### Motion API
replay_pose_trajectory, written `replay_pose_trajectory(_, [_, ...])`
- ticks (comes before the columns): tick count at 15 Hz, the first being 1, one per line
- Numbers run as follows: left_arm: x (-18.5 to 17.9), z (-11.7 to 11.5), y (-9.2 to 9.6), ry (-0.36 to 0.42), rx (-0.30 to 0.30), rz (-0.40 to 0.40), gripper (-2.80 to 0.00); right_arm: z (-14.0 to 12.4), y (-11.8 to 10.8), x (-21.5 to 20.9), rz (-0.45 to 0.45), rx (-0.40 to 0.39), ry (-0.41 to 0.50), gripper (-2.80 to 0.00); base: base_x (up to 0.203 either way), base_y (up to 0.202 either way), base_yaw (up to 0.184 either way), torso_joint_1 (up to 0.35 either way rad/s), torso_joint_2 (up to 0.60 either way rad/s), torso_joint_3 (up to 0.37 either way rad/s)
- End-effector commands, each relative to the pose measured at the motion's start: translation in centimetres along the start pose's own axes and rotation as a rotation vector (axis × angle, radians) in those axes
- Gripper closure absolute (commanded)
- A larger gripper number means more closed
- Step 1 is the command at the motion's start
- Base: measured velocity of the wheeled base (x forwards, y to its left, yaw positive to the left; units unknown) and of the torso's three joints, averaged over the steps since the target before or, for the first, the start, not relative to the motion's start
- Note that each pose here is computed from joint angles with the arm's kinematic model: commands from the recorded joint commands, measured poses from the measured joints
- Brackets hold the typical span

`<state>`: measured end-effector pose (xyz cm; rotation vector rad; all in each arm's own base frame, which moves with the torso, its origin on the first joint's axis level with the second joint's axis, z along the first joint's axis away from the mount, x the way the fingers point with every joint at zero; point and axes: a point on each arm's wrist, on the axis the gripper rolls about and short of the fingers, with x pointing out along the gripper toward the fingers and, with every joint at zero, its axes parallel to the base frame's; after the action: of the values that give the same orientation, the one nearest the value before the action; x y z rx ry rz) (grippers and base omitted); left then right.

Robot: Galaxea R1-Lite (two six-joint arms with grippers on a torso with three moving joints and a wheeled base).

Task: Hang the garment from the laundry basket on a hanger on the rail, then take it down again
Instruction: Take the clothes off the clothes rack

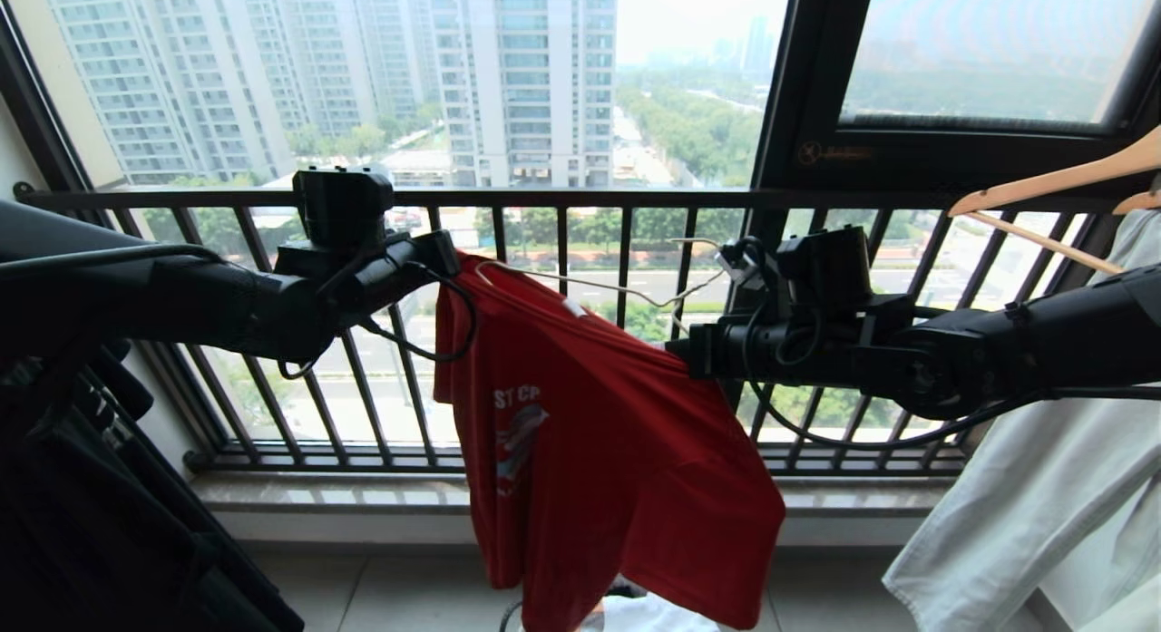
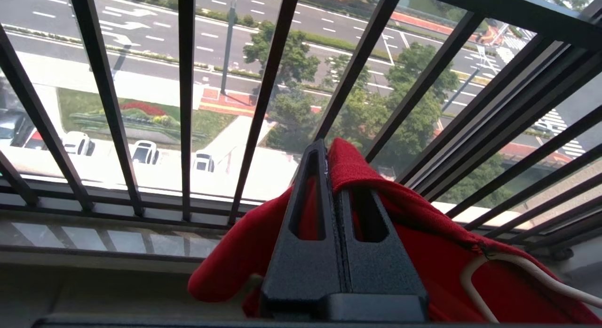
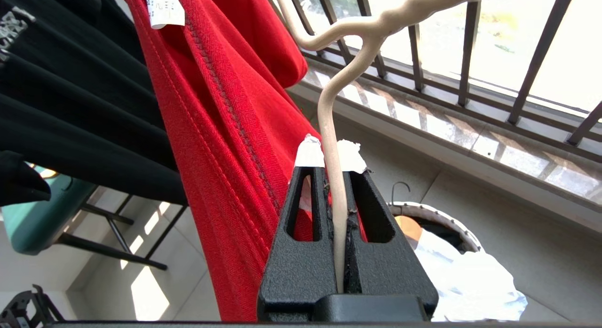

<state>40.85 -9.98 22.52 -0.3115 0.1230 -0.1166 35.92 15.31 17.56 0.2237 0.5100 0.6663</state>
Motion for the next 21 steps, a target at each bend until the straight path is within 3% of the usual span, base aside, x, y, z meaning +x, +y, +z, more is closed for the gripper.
replay_pose_trajectory(1, [-0.3,0.1,0.2,0.038,-0.018,-0.029,0.00,0.0,0.0,0.0,0.003,0.001,-0.003,0.00,0.000,0.000,0.000,0.000,0.00,0.000])
replay_pose_trajectory(3, [0.3,-0.9,0.4,0.080,-0.015,-0.024,0.00,0.0,0.0,0.0,0.003,0.000,-0.003,0.00,0.000,0.000,0.000,0.000,0.00,0.000])
replay_pose_trajectory(6, [1.2,-1.6,0.1,0.075,-0.082,-0.032,0.00,0.0,0.0,0.0,0.002,-0.001,-0.002,0.00,0.000,0.000,0.000,0.000,0.00,0.000])
replay_pose_trajectory(8, [1.3,-1.8,0.2,0.085,-0.077,-0.027,0.00,0.0,0.0,0.0,0.003,-0.001,-0.003,0.00,0.000,0.000,0.000,0.000,0.00,0.000])
replay_pose_trajectory(12, [0.3,-3.9,-0.7,0.162,0.036,-0.072,0.00,-0.1,-0.1,0.2,0.000,0.003,0.000,0.00,0.000,0.000,0.000,0.000,0.00,0.000])
replay_pose_trajectory(17, [0.4,-6.4,-1.9,0.227,0.107,-0.099,0.00,0.1,-0.1,0.2,0.000,0.004,-0.005,0.00,0.000,0.000,0.000,0.000,0.00,0.000])
replay_pose_trajectory(21, [1.1,-6.9,-1.7,0.225,0.114,-0.075,0.00,0.2,0.0,0.1,0.001,0.002,-0.008,0.00,0.000,0.000,0.000,0.000,0.00,0.000])
